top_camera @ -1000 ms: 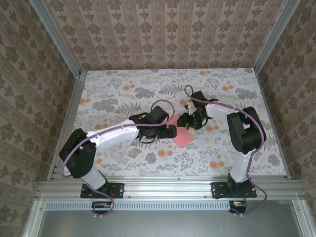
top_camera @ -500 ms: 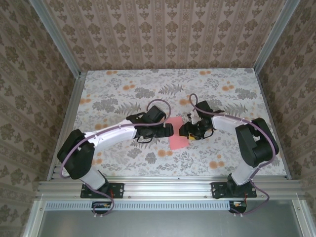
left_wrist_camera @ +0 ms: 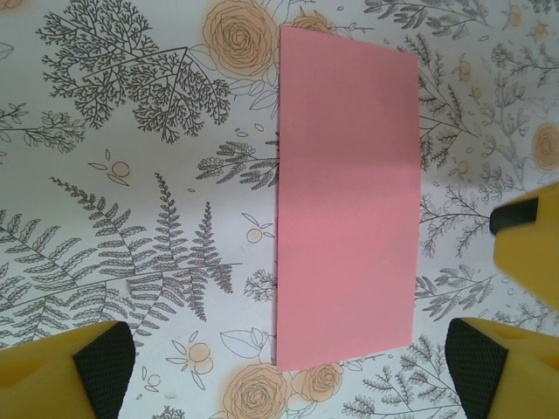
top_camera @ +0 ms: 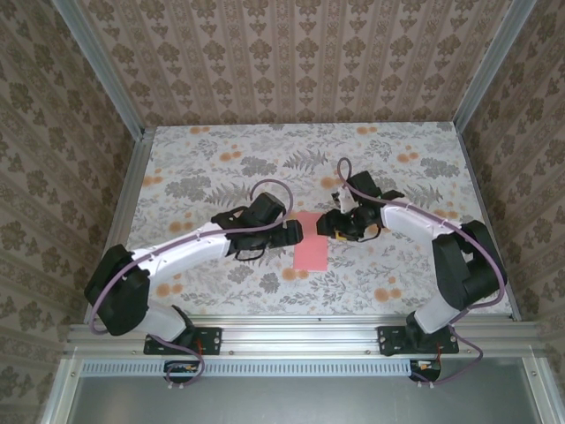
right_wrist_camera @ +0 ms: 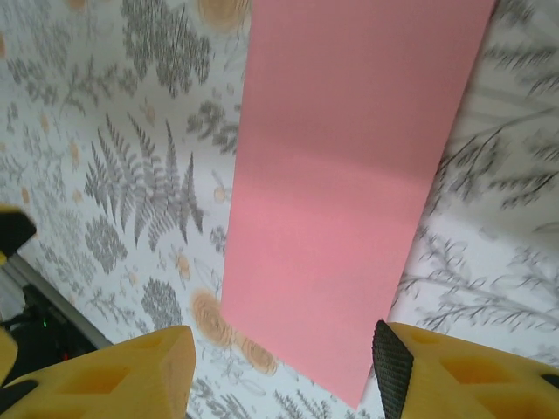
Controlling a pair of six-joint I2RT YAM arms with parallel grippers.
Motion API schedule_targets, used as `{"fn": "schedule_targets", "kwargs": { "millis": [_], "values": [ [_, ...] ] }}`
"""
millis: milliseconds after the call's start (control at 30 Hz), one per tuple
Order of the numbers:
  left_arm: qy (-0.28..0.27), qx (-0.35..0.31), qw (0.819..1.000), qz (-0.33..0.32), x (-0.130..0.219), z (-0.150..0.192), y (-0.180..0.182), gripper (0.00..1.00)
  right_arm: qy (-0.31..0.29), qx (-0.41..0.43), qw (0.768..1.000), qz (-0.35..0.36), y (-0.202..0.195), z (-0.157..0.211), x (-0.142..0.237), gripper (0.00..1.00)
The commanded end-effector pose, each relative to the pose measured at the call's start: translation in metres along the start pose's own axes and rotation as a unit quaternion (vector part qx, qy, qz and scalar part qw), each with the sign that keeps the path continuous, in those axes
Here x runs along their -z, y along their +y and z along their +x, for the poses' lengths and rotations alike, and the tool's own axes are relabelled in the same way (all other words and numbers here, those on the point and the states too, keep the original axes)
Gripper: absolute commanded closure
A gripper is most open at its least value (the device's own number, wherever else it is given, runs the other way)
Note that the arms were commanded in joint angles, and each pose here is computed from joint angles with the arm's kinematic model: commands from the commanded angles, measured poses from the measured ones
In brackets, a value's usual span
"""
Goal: Fold a paper plane with a square sheet of paper (pick it up from the middle)
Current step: Third fold the triangle at the center of the table.
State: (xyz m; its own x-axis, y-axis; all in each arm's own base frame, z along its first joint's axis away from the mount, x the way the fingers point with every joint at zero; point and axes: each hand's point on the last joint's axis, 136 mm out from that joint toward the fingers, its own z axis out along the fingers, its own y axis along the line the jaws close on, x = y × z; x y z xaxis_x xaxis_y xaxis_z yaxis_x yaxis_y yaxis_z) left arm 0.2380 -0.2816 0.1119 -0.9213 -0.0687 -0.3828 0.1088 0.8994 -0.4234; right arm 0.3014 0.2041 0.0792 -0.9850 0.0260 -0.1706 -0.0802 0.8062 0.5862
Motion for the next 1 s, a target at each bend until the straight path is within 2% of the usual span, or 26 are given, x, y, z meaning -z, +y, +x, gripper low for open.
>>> {"fn": "schedule_targets", "kwargs": {
  "millis": [0,267,433,533,633,767,967],
  "values": [
    [-0.032,0.010,0.999,0.006,0.011,-0.010,0.003,0.05,0.014,0.000,1.000,0.013,-0.012,-0.009,-0.006,0.41],
    [-0.025,0.019,1.000,0.001,0.006,-0.001,0.014,0.06,0.028,-0.008,1.000,-0.011,-0.009,-0.023,-0.024,0.42],
    [-0.020,0.025,0.999,0.006,0.002,0.000,0.013,0.07,0.040,-0.029,0.998,-0.035,-0.010,-0.016,-0.035,0.43],
    [-0.018,0.023,1.000,0.010,-0.001,0.000,0.011,0.07,0.041,-0.039,0.998,-0.023,-0.018,-0.010,-0.037,0.43],
    [-0.003,0.012,1.000,0.016,-0.008,0.001,0.004,0.12,0.042,-0.049,0.998,-0.013,-0.025,-0.004,-0.041,0.43],
    [0.016,0.008,1.000,0.024,-0.022,-0.003,-0.008,0.26,0.042,-0.060,0.997,-0.011,-0.030,0.003,-0.043,0.44],
    [0.034,0.019,0.998,0.042,-0.043,-0.009,-0.017,0.33,0.046,-0.065,0.996,-0.046,-0.023,0.007,-0.047,0.45]
  ]
}}
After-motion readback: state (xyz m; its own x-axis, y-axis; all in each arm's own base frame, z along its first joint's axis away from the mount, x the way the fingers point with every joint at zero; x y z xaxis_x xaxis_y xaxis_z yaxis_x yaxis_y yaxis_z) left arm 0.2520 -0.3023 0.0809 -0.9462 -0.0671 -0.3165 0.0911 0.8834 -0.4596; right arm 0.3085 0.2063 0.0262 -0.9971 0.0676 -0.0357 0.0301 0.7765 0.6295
